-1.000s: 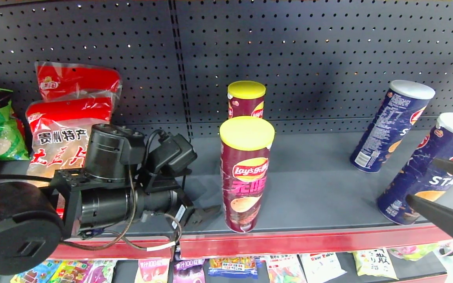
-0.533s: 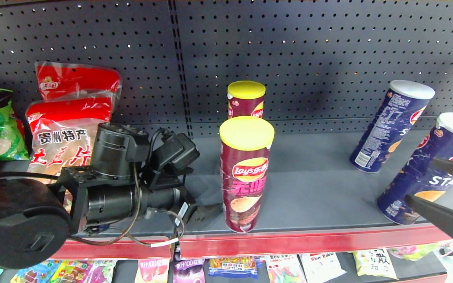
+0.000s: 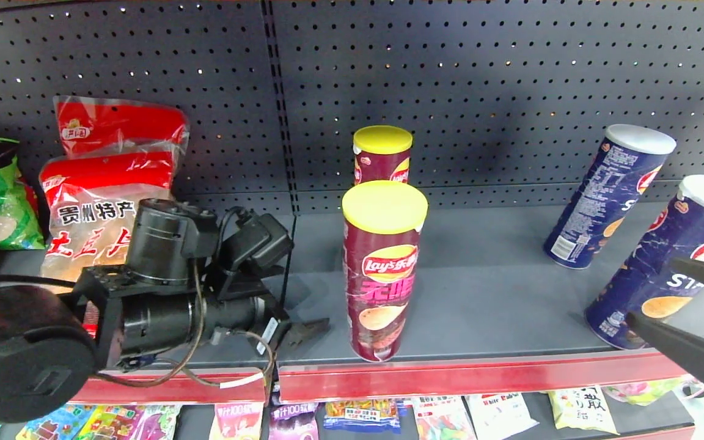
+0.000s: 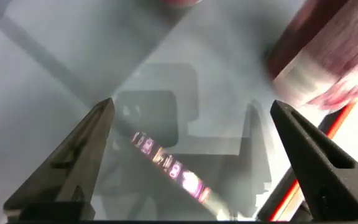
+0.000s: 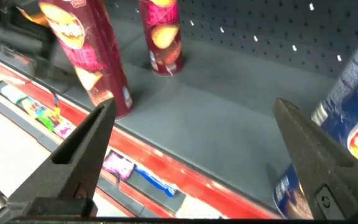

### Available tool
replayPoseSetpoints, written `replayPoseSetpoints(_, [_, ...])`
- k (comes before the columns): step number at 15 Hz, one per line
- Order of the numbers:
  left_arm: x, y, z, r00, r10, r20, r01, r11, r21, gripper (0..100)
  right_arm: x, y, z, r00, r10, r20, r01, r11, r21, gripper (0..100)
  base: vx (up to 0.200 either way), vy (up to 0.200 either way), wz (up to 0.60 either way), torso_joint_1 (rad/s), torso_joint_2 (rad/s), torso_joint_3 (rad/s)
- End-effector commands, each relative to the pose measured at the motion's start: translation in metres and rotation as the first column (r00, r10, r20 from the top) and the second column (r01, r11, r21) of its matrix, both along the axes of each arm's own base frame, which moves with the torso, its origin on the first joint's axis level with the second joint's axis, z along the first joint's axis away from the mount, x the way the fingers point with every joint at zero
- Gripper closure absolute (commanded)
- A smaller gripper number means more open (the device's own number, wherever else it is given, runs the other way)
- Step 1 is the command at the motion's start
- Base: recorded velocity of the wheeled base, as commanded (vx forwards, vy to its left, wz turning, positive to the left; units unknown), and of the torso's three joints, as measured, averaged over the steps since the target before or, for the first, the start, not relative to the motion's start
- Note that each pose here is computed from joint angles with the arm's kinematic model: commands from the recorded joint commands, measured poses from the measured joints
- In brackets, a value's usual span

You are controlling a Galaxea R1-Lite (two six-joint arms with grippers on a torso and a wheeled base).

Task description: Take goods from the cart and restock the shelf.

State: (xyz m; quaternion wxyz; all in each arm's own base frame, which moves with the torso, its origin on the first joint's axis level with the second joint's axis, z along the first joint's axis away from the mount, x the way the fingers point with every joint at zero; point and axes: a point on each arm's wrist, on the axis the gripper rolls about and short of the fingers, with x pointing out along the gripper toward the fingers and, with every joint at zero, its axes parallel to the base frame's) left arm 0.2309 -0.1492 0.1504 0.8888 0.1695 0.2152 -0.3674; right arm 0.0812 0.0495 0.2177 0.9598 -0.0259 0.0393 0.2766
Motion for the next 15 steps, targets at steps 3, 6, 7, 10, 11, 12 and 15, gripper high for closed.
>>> replayPoseSetpoints(3, [-0.106,0.109,0.006,0.953,0.284,0.103,-0.277,0.958,-0.077,0,-0.042,-0.029,-0.022,0.997,-0.07,-0.04,0.069,0.997,-0.033,0,0.0,0.0,0.0,0.0,0.0,0.0])
replayPoseSetpoints(6, [-0.195,0.142,0.002,0.853,0.516,0.083,-0.49,0.845,-0.215,0,-0.091,-0.055,-0.044,0.954,-0.295,-0.048,0.292,0.954,-0.059,0,0.0,0.0,0.0,0.0,0.0,0.0])
replayPoseSetpoints(7, [-0.207,0.144,0.0,0.845,0.53,0.069,-0.505,0.834,-0.222,0,-0.097,-0.058,-0.048,0.942,-0.333,-0.047,0.33,0.942,-0.065,0,0.0,0.0,0.0,0.0,0.0,0.0])
replayPoseSetpoints(10, [-0.274,0.15,-0.051,0.784,0.616,0.072,-0.59,0.777,-0.221,0,-0.136,-0.061,-0.084,0.803,-0.592,-0.07,0.585,0.805,-0.098,0,0.0,0.0,0.0,0.0,0.0,0.0])
replayPoseSetpoints(11, [-0.276,0.15,-0.052,0.753,0.654,0.071,-0.627,0.747,-0.22,0,-0.136,-0.061,-0.086,0.792,-0.604,-0.087,0.595,0.796,-0.11,0,0.0,0.0,0.0,0.0,0.0,0.0])
replayPoseSetpoints(12, [-0.276,0.148,-0.052,0.684,0.729,0.033,-0.701,0.669,-0.245,0,-0.135,-0.062,-0.089,0.762,-0.643,-0.082,0.631,0.764,-0.133,0,0.0,0.0,0.0,0.0,0.0,0.0])
replayPoseSetpoints(15, [-0.275,0.147,-0.056,0.735,0.672,0.088,-0.618,0.718,-0.321,0,-0.121,-0.061,-0.118,0.747,-0.65,-0.136,0.626,0.758,-0.183,0,0.0,0.0,0.0,0.0,0.0,0.0])
